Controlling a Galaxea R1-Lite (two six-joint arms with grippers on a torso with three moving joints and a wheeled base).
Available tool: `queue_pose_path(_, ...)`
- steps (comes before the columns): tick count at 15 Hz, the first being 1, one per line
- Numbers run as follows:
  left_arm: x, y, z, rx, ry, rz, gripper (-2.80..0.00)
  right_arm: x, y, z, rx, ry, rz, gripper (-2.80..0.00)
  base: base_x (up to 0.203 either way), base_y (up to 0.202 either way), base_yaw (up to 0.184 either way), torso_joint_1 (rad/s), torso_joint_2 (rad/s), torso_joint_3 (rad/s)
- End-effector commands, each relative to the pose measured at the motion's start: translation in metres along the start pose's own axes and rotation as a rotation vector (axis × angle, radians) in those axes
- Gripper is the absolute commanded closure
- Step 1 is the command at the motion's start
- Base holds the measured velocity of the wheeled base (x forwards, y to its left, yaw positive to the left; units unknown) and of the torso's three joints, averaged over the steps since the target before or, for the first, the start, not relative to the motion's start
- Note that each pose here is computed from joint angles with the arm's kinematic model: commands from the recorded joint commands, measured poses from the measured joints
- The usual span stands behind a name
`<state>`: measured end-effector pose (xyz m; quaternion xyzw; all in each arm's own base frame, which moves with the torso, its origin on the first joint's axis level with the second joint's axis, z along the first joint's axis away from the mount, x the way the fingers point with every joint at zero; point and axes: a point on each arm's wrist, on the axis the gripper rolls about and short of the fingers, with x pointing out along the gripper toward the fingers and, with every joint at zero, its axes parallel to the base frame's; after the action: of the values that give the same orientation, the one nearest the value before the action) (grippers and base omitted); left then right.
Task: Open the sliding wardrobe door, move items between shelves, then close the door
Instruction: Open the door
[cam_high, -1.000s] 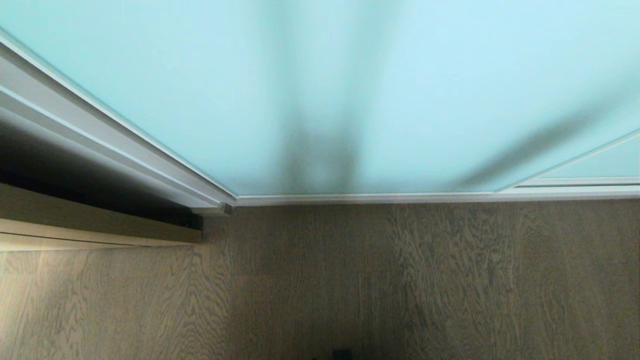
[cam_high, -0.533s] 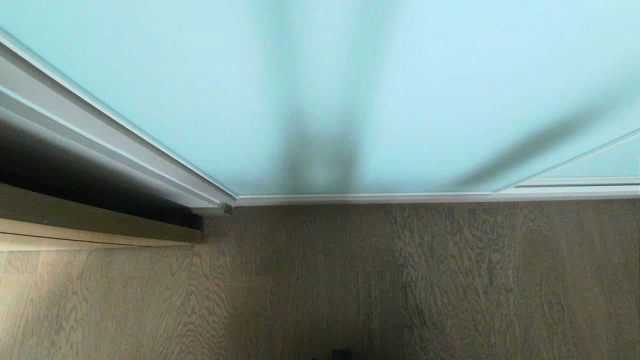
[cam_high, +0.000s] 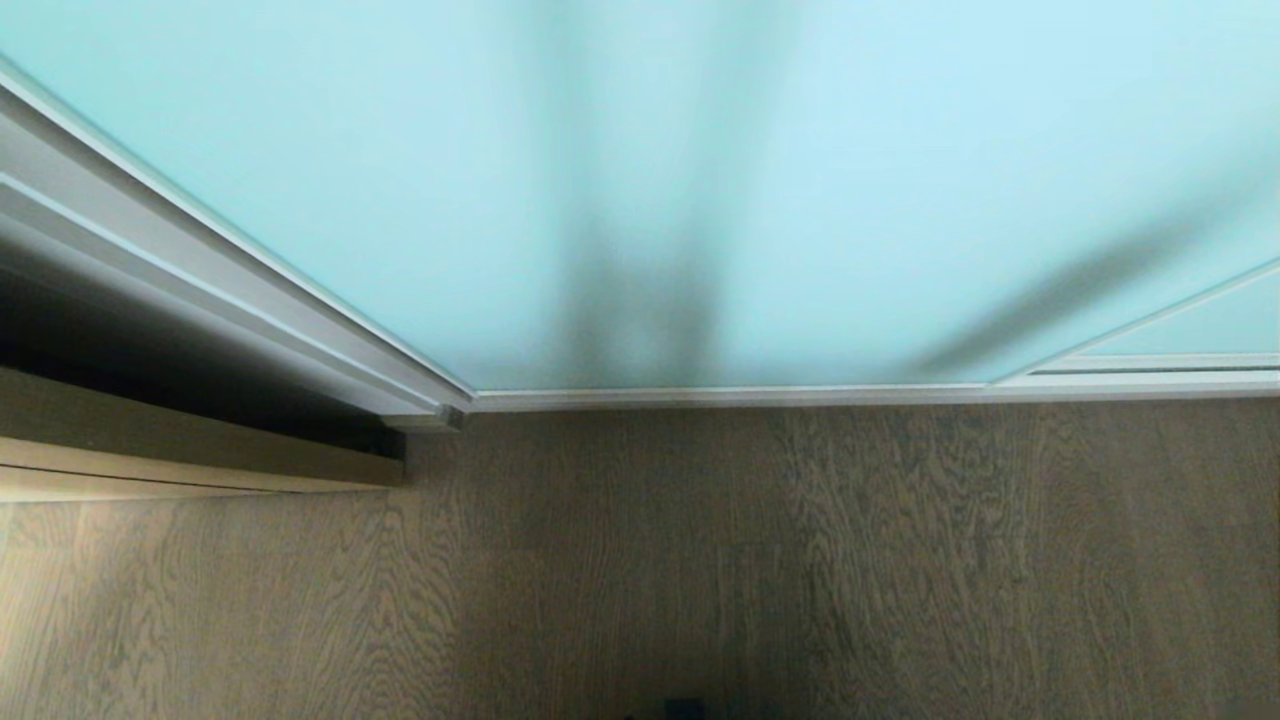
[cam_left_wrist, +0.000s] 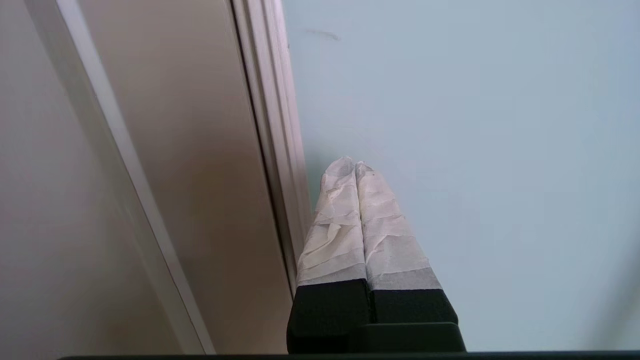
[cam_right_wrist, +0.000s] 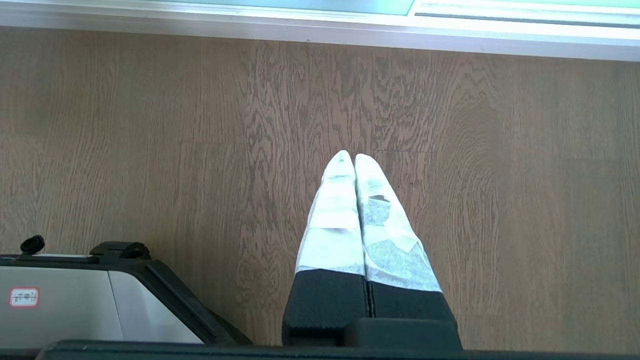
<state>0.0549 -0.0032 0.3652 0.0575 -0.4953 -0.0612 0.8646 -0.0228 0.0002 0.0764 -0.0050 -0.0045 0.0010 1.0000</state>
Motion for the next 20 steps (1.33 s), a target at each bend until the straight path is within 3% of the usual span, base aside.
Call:
queue_pose_path(1,0.003,0.001,-0.001,-0.006,0.02,0.005,0.0,0.0,0.0,0.0,-0.001,0.001,0.001,0.0,0.0,0.0,0.0,0.0,0.0,0.0)
queue_pose_path(5,0.0,0.001,-0.008,-0.044,0.216,0.046,0.0,0.0,0.0,0.0,-0.001,0.001,0.001,0.0,0.0,0.0,0.0,0.0,0.0,0.0)
queue_pose_path(8,-0.016,-0.001,-0.001,-0.059,0.317,0.063,0.0,0.0,0.0,0.0,-0.001,0.001,0.001,0.0,0.0,0.0,0.0,0.0,0.0,0.0)
queue_pose_path(12,-0.023,-0.002,0.0,-0.082,0.535,0.063,0.0,0.0,0.0,0.0,-0.001,0.001,0.001,0.0,0.0,0.0,0.0,0.0,0.0,0.0)
queue_pose_path(17,-0.026,-0.003,-0.008,-0.075,0.656,0.05,0.0,0.0,0.0,0.0,-0.001,0.001,0.001,0.0,0.0,0.0,0.0,0.0,0.0,0.0)
queue_pose_path(20,-0.015,-0.001,-0.028,-0.012,0.718,0.025,0.0,0.0,0.0,0.0,-0.001,0.001,0.001,0.0,0.0,0.0,0.0,0.0,0.0,0.0)
